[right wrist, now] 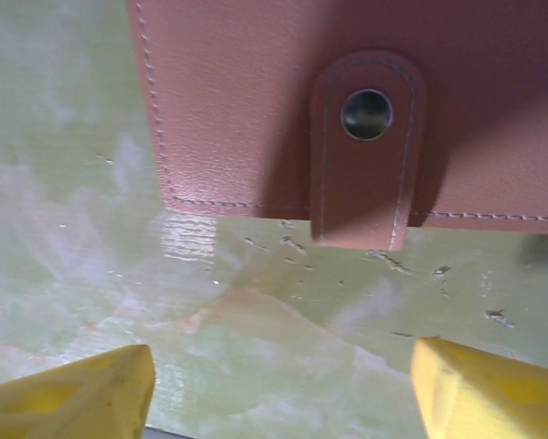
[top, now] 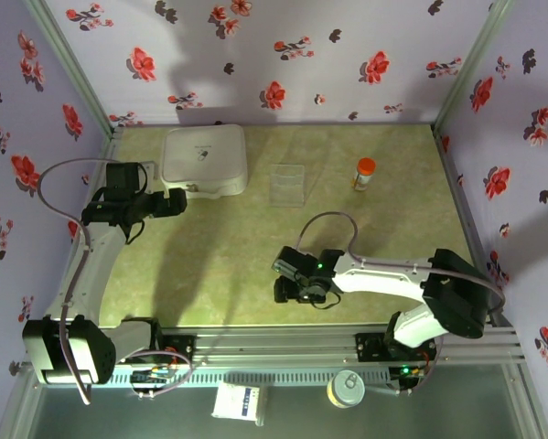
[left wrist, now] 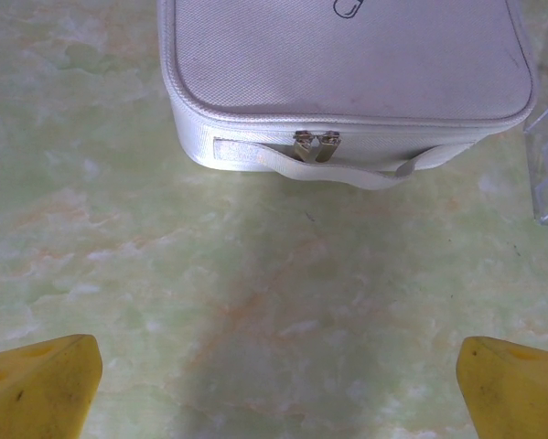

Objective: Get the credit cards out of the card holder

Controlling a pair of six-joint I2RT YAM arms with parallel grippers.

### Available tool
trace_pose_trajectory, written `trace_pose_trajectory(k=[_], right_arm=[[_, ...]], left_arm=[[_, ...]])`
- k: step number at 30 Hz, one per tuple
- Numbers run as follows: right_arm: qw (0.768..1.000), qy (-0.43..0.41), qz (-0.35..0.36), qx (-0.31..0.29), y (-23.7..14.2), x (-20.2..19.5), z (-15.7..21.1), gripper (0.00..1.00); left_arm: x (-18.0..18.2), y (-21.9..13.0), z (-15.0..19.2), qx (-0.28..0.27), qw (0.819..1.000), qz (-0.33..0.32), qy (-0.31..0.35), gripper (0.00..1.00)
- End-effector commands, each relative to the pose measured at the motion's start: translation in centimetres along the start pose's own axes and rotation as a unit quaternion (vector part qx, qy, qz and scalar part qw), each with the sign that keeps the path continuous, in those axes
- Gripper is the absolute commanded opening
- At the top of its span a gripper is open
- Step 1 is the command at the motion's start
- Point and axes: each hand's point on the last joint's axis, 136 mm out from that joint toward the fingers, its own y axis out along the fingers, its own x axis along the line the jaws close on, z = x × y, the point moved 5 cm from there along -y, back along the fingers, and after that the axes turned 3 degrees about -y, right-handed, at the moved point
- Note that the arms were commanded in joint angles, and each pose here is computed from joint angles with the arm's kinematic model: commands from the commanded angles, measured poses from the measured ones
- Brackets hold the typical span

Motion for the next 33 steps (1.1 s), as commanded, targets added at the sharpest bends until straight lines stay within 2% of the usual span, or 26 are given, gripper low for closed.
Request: trace_pose_trajectory(k=[1, 7, 16, 23, 33], right_arm=[[1.000, 0.018, -0.004, -0.022, 0.3, 0.8, -0.9, 0.83], [0.999, 0.018, 0.028, -0.032, 0.6, 0.7, -2.4, 0.95], [0.999, 0.032, 0.023, -0.037, 1.1, 0.6, -5.6, 0.97], [0.999, 0.008, 0.036, -0.032, 1.4, 1.4, -8.7, 0.97], [0.998, -0.041, 0.040, -0.014, 3.2, 4.7, -12.4, 0.97]], left_arm=[[0.2, 0.4, 0.5, 0.011, 1.000, -0.006, 0.003, 1.00], [0.3, 0.4, 0.5, 0.011, 1.000, -0.011, 0.004, 1.00], [0.4, 0.4, 0.5, 0.011, 1.000, -0.015, 0.010, 1.00], [0.6, 0.6, 0.7, 0.019, 1.000, -0.022, 0.011, 1.00], [0.8, 0.8, 1.0, 0.024, 0.999, -0.026, 0.013, 1.00]])
